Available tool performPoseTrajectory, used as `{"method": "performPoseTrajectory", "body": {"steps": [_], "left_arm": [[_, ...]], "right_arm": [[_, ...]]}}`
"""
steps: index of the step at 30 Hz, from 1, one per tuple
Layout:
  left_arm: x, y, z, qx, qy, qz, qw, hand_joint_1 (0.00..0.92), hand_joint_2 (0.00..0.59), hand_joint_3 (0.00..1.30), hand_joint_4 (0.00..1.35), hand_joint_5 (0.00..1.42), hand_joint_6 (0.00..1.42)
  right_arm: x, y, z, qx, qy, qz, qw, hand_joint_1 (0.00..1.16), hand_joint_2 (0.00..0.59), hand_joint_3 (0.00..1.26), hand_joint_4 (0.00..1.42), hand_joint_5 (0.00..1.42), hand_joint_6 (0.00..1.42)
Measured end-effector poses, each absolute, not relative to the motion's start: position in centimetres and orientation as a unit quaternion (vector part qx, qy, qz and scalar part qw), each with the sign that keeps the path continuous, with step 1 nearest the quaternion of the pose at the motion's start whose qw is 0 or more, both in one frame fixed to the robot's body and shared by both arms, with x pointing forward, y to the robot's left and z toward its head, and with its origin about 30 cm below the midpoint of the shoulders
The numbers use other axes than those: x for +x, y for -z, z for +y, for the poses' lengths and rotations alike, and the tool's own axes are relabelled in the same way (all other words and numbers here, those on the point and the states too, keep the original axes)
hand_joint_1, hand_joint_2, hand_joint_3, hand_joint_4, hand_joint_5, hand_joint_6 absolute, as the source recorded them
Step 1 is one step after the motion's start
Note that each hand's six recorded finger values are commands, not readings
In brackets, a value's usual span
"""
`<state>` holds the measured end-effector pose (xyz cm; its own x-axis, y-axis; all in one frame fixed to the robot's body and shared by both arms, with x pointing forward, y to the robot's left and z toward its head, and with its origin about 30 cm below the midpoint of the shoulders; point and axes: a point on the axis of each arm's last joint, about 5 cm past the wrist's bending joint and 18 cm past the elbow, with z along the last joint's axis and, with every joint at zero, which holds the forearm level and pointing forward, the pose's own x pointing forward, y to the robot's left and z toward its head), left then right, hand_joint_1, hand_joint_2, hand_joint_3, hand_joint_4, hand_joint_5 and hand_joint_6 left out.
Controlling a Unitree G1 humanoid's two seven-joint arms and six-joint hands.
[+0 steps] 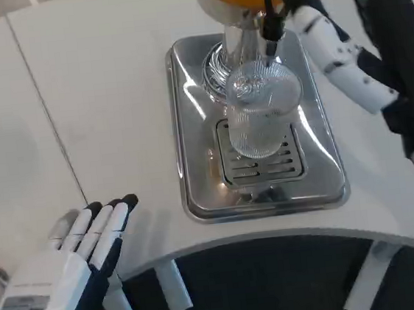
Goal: Grasp the cup under the faucet to collect the drink, then remove the cup.
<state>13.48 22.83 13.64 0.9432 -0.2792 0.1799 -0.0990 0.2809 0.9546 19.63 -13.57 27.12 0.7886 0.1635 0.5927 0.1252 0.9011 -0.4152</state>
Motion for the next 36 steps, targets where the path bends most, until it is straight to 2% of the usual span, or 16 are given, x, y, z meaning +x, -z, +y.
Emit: {"method": "performPoseTrajectory", "body": {"steps": [8,20,36], "left_arm": [[13.6,-13.6,22.7,0.598,0.055,-0.160,0.783,0.000,0.037,0.00,0.00,0.00,0.00],[13.7,-13.8,22.8,0.599,0.043,-0.168,0.782,0.000,0.043,0.00,0.00,0.00,0.00],[13.9,-14.0,22.8,0.598,0.039,-0.176,0.781,0.000,0.045,0.00,0.00,0.00,0.00]], "right_arm": [[20.0,-27.4,-12.2,-0.193,-0.048,-0.335,0.921,0.36,0.513,0.00,0.00,0.00,0.00],[19.9,-25.7,-11.5,-0.159,-0.046,-0.318,0.933,0.36,0.512,0.00,0.00,0.00,0.00],[20.7,-25.6,-10.8,-0.163,-0.053,-0.321,0.932,0.36,0.506,0.00,0.00,0.00,0.00]]}}
